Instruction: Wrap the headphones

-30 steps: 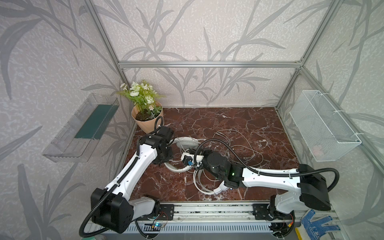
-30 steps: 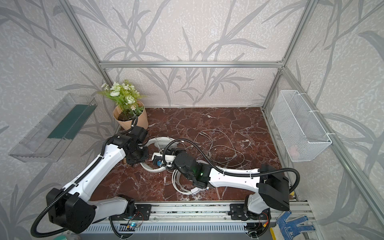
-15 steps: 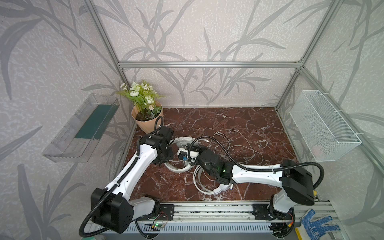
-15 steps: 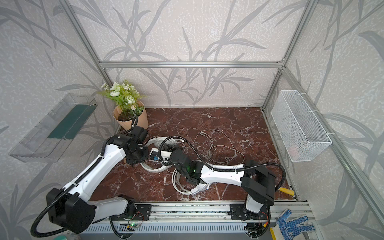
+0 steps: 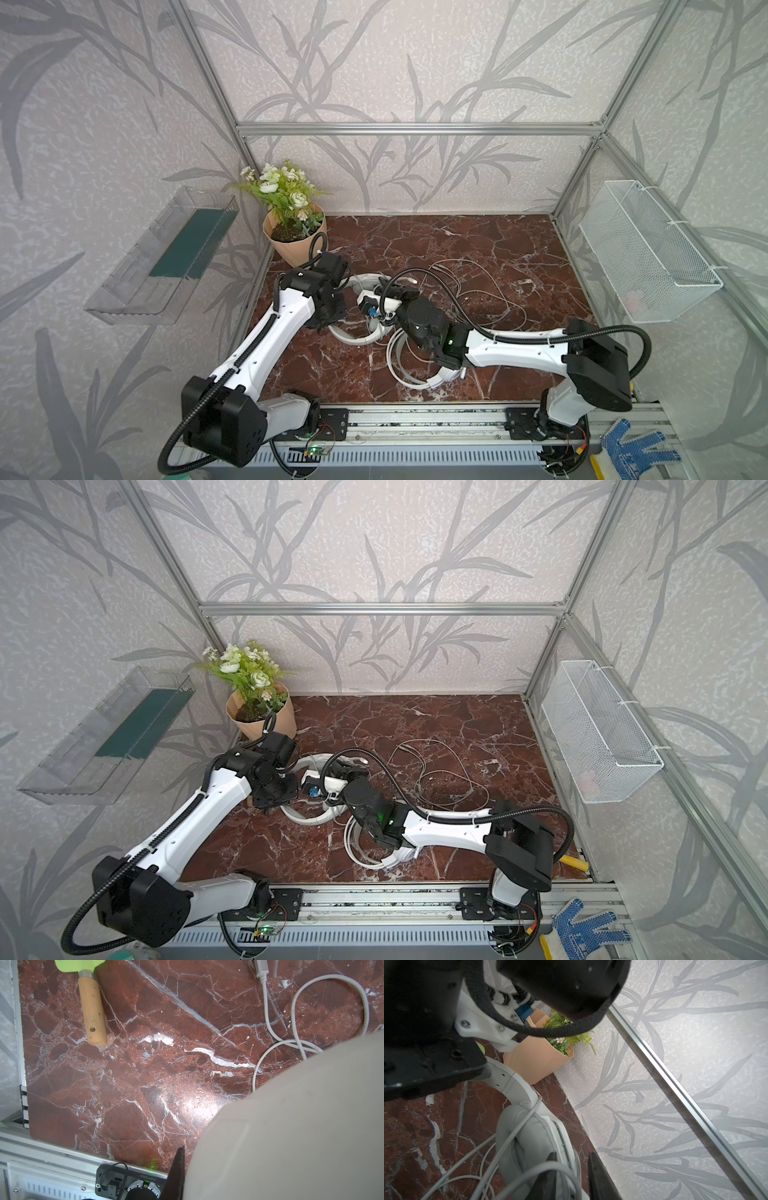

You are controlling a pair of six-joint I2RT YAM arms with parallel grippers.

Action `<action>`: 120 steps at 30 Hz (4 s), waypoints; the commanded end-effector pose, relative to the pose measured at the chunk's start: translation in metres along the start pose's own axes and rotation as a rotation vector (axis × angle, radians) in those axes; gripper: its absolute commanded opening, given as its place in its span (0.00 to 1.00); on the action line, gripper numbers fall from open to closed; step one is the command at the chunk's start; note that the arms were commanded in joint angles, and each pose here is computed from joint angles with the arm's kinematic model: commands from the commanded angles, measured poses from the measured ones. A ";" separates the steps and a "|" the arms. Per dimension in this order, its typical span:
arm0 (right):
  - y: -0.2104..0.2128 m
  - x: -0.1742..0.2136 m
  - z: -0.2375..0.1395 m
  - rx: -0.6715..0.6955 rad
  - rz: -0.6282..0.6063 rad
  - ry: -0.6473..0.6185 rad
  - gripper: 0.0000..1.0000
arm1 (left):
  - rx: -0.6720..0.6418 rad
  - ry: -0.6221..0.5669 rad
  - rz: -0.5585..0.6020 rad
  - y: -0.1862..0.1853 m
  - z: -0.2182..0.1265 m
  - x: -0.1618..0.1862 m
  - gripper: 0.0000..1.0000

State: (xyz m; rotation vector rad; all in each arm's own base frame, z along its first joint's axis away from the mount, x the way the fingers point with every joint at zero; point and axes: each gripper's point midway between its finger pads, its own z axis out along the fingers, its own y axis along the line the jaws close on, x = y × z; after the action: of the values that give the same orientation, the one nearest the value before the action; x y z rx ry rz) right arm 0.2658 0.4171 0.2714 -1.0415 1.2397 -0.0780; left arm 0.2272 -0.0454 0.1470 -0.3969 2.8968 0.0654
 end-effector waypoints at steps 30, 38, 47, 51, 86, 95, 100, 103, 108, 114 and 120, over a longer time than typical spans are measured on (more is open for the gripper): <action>-0.108 -0.029 -0.033 0.086 0.445 -0.224 0.63 | 0.035 -0.095 0.015 0.001 -0.021 -0.008 0.00; -0.108 -0.034 -0.058 0.030 0.515 -0.286 0.70 | 0.018 -0.100 0.015 0.002 -0.020 -0.011 0.00; -0.143 -0.032 -0.072 0.118 0.609 -0.324 0.74 | 0.035 -0.103 0.012 0.001 -0.022 -0.010 0.00; -0.150 -0.038 -0.083 0.094 0.654 -0.375 0.74 | 0.035 -0.106 0.010 0.002 -0.023 -0.009 0.00; 0.062 0.046 -0.080 -0.469 0.480 -0.157 0.75 | 0.299 -0.394 -0.085 -0.003 -0.205 -0.041 0.00; 0.115 0.046 -0.060 -0.593 0.463 -0.164 0.73 | 0.330 -0.408 -0.071 -0.010 -0.217 -0.044 0.00; 0.130 0.065 -0.057 -0.583 0.465 -0.114 0.69 | 0.326 -0.414 -0.063 -0.011 -0.218 -0.046 0.00; 0.137 0.075 -0.056 -0.588 0.462 -0.076 0.61 | 0.322 -0.416 -0.060 -0.011 -0.218 -0.048 0.00; 0.149 0.094 -0.052 -0.589 0.434 -0.006 0.45 | 0.317 -0.432 -0.059 -0.009 -0.222 -0.049 0.00; 0.153 0.111 -0.051 -0.565 0.429 0.048 0.37 | 0.311 -0.463 -0.077 -0.002 -0.229 -0.049 0.00; 0.146 0.108 -0.053 -0.554 0.425 0.061 0.17 | 0.286 -0.474 -0.075 0.002 -0.229 -0.050 0.00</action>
State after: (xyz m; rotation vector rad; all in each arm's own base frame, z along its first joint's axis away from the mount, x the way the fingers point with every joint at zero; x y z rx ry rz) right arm 0.1949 0.4067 0.0861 -1.2437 1.5638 0.6116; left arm 0.2254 -0.0507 0.3627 -0.3538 2.4593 -0.2115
